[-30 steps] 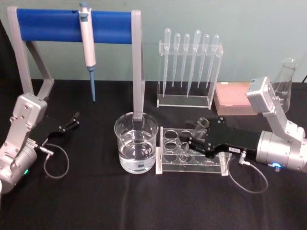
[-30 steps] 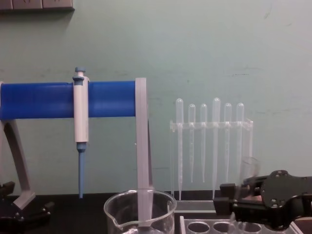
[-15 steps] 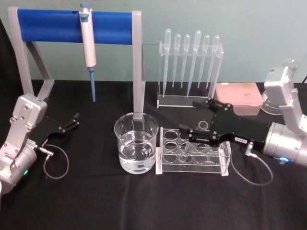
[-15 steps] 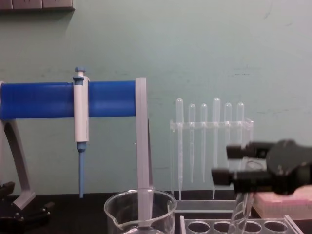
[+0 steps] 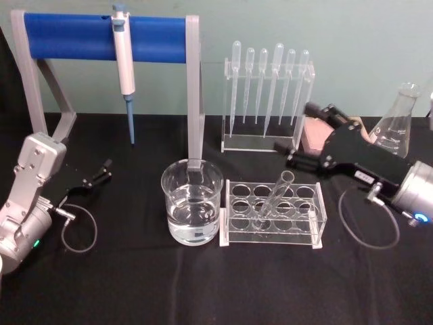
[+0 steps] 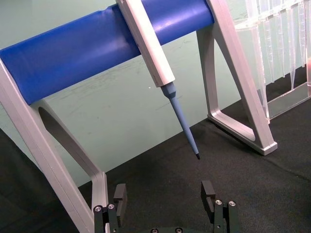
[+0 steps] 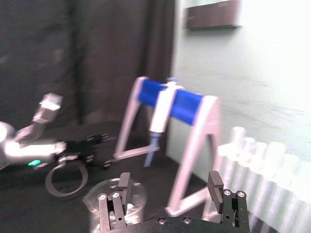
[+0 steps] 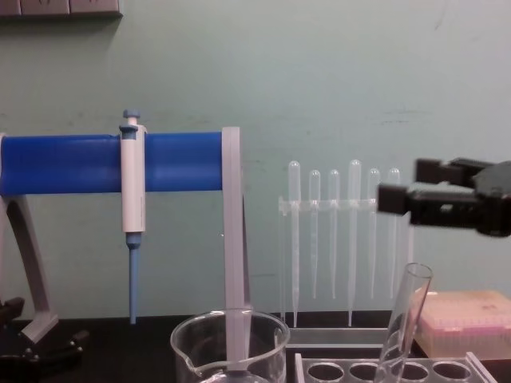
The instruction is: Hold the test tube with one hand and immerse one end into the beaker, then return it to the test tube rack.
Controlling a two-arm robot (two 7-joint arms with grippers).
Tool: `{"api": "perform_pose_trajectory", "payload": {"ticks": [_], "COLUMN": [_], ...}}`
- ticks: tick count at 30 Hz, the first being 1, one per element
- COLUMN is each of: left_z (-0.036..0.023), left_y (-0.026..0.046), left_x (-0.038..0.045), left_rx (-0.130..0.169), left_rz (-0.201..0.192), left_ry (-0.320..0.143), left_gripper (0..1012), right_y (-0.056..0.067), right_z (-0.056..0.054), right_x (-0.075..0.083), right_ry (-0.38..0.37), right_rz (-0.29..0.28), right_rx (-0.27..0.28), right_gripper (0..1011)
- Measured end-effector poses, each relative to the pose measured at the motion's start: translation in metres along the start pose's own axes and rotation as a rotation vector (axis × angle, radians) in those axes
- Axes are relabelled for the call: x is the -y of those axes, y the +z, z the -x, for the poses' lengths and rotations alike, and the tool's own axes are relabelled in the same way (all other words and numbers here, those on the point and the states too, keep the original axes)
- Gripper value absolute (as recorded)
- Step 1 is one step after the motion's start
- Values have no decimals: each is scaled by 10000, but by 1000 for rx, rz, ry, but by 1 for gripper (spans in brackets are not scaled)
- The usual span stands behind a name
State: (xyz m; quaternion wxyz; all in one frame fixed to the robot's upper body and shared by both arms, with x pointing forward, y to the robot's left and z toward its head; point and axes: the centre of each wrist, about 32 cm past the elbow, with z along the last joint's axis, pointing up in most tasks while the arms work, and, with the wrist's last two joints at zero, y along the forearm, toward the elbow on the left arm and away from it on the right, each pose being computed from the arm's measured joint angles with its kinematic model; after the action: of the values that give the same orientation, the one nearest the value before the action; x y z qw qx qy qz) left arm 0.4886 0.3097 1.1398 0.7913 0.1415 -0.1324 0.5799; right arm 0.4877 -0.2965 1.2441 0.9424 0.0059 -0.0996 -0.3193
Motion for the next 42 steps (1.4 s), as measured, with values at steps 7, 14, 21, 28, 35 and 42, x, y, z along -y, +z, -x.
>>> {"api": "perform_pose_trajectory", "payload": {"ticks": [7, 14, 21, 28, 35, 42], "left_z": [0, 0, 0, 0, 0, 0], "left_y": [0, 0, 0, 0, 0, 0], "left_x": [0, 0, 0, 0, 0, 0], "left_rx": [0, 0, 0, 0, 0, 0], "left_rz": [0, 0, 0, 0, 0, 0], "left_ry": [0, 0, 0, 0, 0, 0], "left_gripper": [1000, 1000, 1000, 1000, 1000, 1000], "right_y": [-52, -198, -370, -464, -459, -453], "right_z": [72, 238, 403, 469, 466, 462], "right_x": [121, 112, 33, -1, 1, 3], "right_ry": [-225, -467, -613, -631, -630, -631], "right_rz": [16, 140, 251, 281, 280, 279], "right_rx": [-32, -12, 31, 39, 40, 40], "right_gripper": [1003, 1003, 1003, 1003, 1002, 1003]}}
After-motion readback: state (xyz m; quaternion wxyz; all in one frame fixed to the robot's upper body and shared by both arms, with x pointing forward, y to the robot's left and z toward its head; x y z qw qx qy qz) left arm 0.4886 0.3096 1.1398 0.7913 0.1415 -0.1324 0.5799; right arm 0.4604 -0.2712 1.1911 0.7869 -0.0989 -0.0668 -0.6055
